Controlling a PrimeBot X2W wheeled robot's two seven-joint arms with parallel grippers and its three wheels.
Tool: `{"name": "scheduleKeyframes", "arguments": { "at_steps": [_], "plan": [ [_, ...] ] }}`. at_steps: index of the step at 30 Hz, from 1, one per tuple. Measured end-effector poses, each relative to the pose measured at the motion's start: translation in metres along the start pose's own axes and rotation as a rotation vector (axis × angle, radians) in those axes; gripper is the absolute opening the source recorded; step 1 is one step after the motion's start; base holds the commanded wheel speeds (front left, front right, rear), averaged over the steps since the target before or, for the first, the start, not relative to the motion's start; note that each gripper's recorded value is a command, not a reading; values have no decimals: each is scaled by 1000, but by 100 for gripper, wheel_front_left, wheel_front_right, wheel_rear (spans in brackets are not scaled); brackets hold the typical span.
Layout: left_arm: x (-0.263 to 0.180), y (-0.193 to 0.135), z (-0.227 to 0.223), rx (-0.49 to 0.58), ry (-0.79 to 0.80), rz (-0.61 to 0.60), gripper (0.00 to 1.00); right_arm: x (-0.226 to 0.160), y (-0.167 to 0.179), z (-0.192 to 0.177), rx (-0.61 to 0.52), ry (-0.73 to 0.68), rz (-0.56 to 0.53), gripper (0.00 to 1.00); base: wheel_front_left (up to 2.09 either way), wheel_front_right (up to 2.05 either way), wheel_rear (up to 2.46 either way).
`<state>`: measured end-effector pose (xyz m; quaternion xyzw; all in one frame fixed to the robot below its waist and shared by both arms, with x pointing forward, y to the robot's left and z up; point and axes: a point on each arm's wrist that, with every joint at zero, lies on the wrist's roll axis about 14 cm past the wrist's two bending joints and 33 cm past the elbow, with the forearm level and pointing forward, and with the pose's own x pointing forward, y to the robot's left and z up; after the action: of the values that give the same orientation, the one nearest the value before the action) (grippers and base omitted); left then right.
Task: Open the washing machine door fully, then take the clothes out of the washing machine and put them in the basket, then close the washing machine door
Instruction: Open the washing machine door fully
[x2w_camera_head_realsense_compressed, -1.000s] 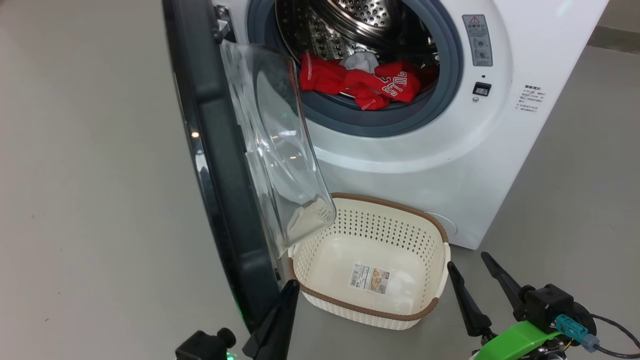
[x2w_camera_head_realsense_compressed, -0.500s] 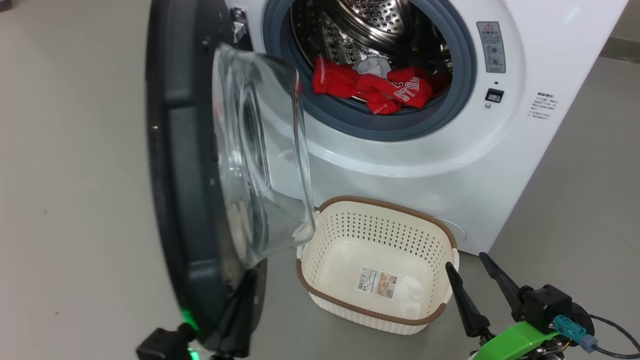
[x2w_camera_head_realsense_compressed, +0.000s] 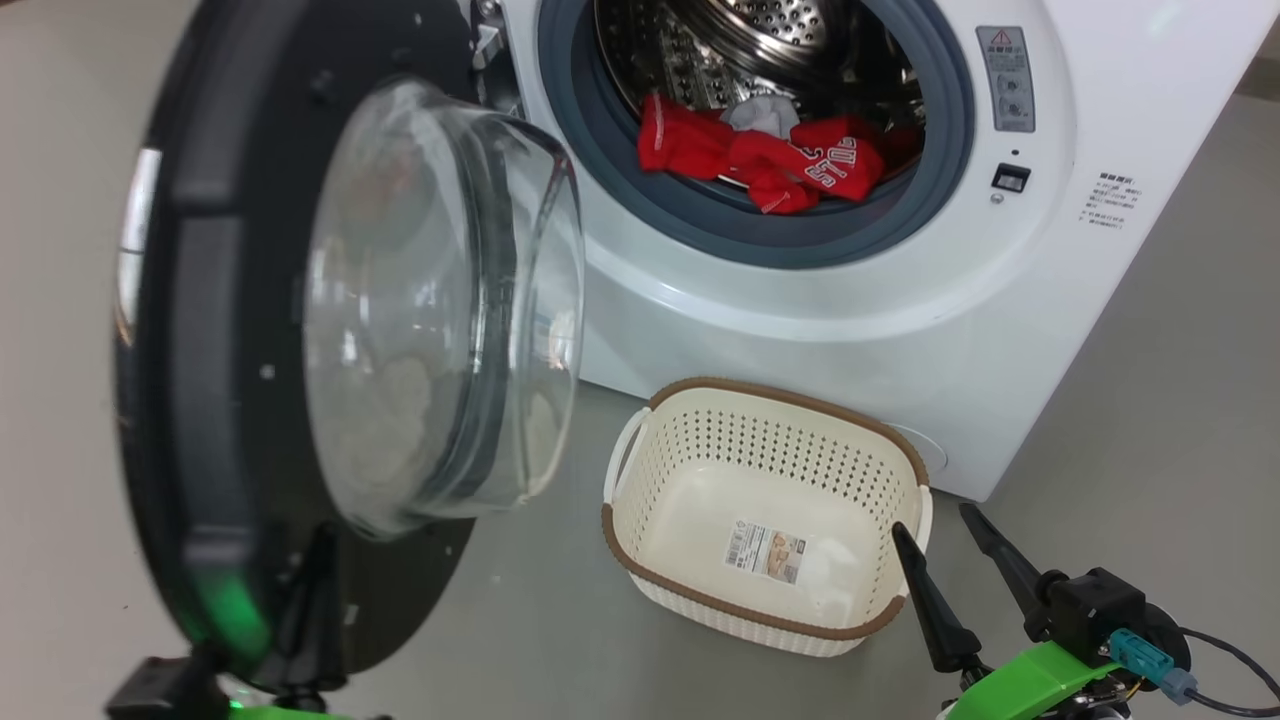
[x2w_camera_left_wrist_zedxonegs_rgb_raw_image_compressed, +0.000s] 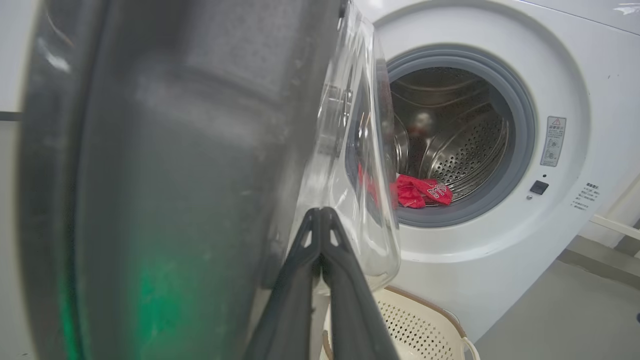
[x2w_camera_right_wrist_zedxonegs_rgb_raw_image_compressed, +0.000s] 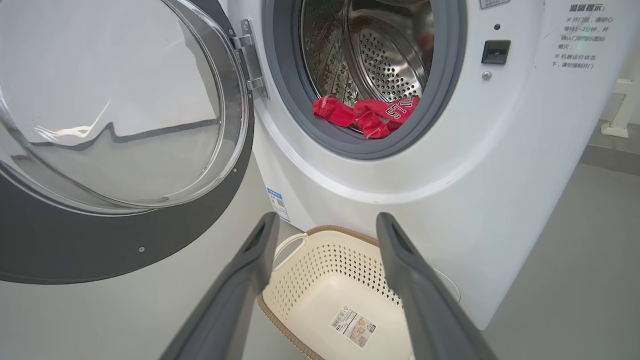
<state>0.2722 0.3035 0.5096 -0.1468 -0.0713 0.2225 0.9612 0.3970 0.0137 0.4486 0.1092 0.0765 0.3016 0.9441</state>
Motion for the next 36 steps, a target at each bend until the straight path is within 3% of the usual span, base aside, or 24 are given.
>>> {"name": "scheduleKeyframes", "arguments": {
  "at_steps": [23, 36],
  "plan": [
    [38, 107, 36, 83, -76, 300, 0, 7, -20, -13, 5, 30, -28, 100, 0, 0, 0],
    [62, 141, 40, 141, -50, 381, 0, 16, -32, -19, -8, 39, -37, 100, 0, 0, 0]
  ]
}}
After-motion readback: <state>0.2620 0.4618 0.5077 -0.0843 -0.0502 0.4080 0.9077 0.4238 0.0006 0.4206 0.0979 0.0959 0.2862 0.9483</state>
